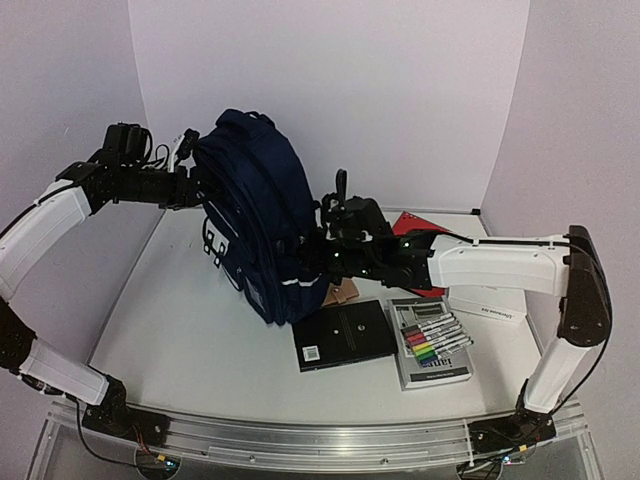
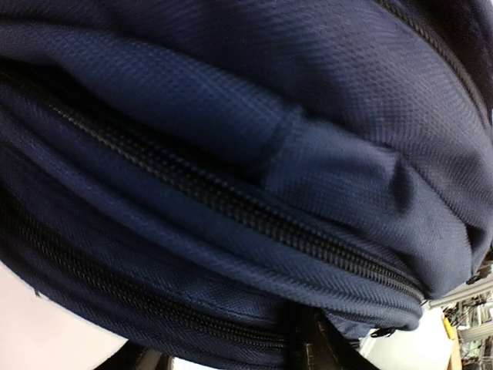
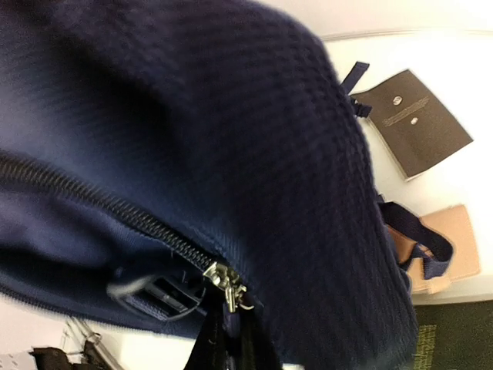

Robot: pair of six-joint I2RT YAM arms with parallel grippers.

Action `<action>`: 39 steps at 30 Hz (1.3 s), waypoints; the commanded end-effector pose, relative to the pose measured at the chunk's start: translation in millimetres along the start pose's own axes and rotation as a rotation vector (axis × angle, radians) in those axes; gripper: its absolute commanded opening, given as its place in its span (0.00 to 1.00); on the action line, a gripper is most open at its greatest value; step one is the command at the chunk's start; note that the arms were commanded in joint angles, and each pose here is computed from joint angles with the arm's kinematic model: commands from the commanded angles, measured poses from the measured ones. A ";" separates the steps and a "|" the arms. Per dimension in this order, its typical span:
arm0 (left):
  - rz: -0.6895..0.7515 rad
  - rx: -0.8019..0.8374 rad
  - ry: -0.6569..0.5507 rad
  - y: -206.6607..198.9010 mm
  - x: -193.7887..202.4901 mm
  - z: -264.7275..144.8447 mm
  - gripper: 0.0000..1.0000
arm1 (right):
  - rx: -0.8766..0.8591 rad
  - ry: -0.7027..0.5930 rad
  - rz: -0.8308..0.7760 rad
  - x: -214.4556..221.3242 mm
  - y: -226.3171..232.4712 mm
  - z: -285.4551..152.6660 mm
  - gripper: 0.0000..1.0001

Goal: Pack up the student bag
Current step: Adjust the student bag at the center of the board.

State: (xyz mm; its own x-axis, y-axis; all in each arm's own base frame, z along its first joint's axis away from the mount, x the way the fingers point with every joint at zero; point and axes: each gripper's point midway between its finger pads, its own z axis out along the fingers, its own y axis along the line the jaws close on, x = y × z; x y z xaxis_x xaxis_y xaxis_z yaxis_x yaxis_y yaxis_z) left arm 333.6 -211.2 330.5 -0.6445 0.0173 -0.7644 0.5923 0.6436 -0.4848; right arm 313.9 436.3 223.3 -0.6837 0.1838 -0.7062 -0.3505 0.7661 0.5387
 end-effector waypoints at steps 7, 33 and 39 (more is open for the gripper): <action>-0.119 -0.076 -0.012 16.5 0.9 4.6 0.19 | -0.059 -0.134 -0.070 -61.7 26.5 -72.2 0.32; -0.081 -0.036 -0.045 -3.8 -27.8 -7.7 0.00 | 0.156 0.023 -0.154 6.4 3.8 -15.7 0.35; -0.083 -0.033 -0.041 -3.0 -26.9 -6.1 0.00 | 0.144 0.007 -0.190 -0.9 13.2 -10.0 0.30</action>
State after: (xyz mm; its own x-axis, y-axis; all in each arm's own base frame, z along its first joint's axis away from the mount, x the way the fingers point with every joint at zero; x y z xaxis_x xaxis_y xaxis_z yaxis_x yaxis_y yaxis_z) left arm 341.5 -208.0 334.4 -0.7307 -0.0808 -0.6779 0.4631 0.6710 -0.5791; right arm 292.7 432.6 214.9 -0.6642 0.0079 -0.7476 -0.3684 0.8666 0.3365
